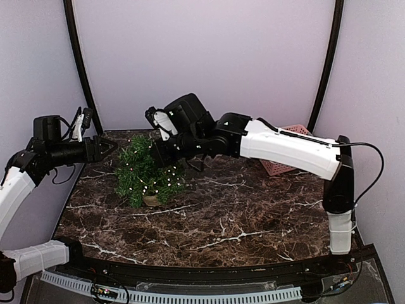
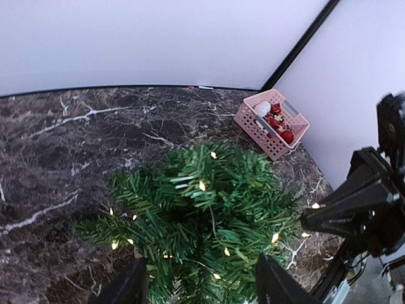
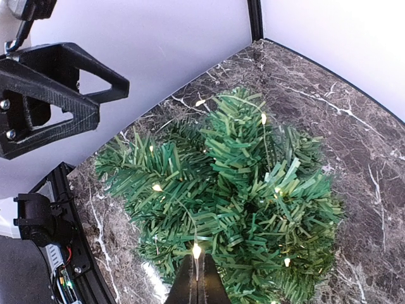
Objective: Decorate the small christmas tree
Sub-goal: Wrap the side of the string light in the gap of the branches.
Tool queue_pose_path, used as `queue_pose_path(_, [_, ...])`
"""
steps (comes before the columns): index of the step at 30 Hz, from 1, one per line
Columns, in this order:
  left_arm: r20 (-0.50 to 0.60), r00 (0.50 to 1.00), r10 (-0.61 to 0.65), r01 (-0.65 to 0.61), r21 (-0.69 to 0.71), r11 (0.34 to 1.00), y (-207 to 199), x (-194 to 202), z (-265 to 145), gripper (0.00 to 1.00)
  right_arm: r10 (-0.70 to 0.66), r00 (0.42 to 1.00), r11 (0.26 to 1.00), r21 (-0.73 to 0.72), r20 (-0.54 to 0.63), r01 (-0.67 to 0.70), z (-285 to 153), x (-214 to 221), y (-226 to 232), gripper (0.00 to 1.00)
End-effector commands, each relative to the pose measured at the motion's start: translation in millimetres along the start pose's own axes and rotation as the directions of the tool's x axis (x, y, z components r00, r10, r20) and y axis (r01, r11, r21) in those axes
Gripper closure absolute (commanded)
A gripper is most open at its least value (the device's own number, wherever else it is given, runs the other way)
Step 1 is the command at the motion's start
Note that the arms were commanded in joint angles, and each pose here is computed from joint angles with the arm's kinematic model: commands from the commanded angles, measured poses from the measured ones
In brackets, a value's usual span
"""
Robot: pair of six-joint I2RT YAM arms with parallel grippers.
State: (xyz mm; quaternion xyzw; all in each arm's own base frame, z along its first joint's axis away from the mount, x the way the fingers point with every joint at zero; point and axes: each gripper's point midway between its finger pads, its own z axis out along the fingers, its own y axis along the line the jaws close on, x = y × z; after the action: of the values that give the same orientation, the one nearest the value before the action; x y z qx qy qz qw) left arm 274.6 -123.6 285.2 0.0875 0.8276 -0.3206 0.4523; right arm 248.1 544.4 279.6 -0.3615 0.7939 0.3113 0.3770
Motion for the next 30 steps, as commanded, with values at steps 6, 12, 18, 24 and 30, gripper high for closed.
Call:
queue_pose_path(6, [0.021, 0.994, 0.105, -0.107, 0.251, 0.962, -46.3, -3.5, -10.5, 0.23, 0.064, 0.991, 0.998, -0.027, 0.116, -0.061, -21.1, -31.5, -10.0, 1.0])
queue_pose_path(12, [-0.008, 0.995, 0.096, -0.092, 0.216, 0.972, -34.5, 3.6, -1.9, 0.18, 0.095, 0.988, 0.993, -0.085, 0.124, -0.085, -13.1, -28.6, -3.5, 1.0])
queue_pose_path(18, [-0.024, 0.996, 0.083, -0.076, 0.204, 0.976, -27.9, 8.0, 4.3, 0.2, 0.056, 0.993, 0.998, -0.027, 0.104, -0.054, -1.7, -15.7, -15.7, 1.0])
queue_pose_path(24, [-0.032, 0.997, 0.076, -0.069, 0.185, 0.98, -22.0, 12.4, 7.7, 0.32, 0.067, 0.995, 0.998, -0.006, 0.081, -0.066, 7.2, -3.5, -22.6, 1.0])
queue_pose_path(30, [-0.035, 0.997, 0.064, -0.056, 0.187, 0.981, -20.2, 16.1, 10.0, 0.48, 0.107, 0.991, 0.994, 0.005, 0.081, -0.108, 9.5, 3.0, -27.0, 1.0])
